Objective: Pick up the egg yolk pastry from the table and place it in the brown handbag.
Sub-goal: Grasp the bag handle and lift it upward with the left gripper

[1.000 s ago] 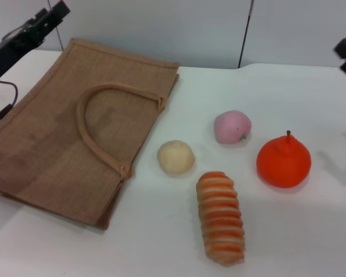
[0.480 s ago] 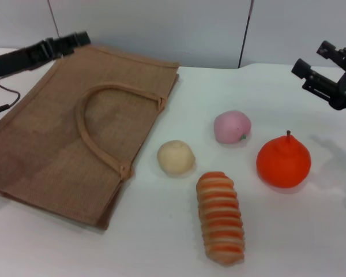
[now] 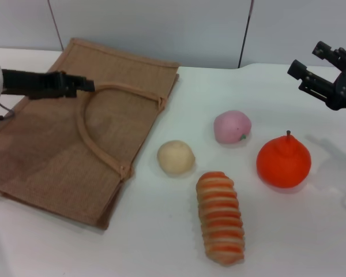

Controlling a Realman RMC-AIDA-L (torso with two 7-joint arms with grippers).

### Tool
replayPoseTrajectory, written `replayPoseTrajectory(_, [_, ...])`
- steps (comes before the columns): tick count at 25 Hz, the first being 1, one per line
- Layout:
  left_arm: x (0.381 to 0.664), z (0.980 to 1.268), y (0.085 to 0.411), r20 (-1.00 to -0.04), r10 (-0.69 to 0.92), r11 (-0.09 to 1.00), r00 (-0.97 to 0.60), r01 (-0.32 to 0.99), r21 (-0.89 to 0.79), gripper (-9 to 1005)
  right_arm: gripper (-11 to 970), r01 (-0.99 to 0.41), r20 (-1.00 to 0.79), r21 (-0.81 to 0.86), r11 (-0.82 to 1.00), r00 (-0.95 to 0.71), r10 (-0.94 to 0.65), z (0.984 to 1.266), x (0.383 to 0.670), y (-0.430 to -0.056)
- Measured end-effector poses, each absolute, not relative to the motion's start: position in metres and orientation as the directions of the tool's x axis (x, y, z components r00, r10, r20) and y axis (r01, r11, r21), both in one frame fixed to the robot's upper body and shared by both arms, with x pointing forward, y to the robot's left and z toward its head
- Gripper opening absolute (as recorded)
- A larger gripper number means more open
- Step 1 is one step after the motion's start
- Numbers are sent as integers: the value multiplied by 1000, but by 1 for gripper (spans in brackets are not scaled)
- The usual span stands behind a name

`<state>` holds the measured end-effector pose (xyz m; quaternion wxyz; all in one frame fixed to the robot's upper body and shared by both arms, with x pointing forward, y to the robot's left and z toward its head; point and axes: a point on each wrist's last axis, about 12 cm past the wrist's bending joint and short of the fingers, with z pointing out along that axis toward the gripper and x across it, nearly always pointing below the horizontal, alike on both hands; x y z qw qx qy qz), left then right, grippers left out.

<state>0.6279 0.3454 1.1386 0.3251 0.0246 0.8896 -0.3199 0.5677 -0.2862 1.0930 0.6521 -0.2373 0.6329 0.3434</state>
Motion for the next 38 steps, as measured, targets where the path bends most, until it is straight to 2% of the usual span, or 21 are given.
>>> replayPoseTrajectory(4, [627,1139,351,-538,-154,819,-829,197,-539,601,877,-743,-989,126,657,-40,144,1092,568,-287])
replayPoseTrajectory(12, [627,1130,359,-486,-151,873,-861,114,-474,601,877,-733,-989,128,668,-46,140,1092,571,-287])
replayPoseTrajectory(25, [641,1121,342,-535,-129,894,-835,136,-427,602,877,-733,-989,130,668,-47,142,1092,573,-285])
replayPoseTrajectory(38, [647,1115,342,-574,-135,918,-808,116,-380,601,877,-731,-989,131,669,-45,144,1093,573,-285])
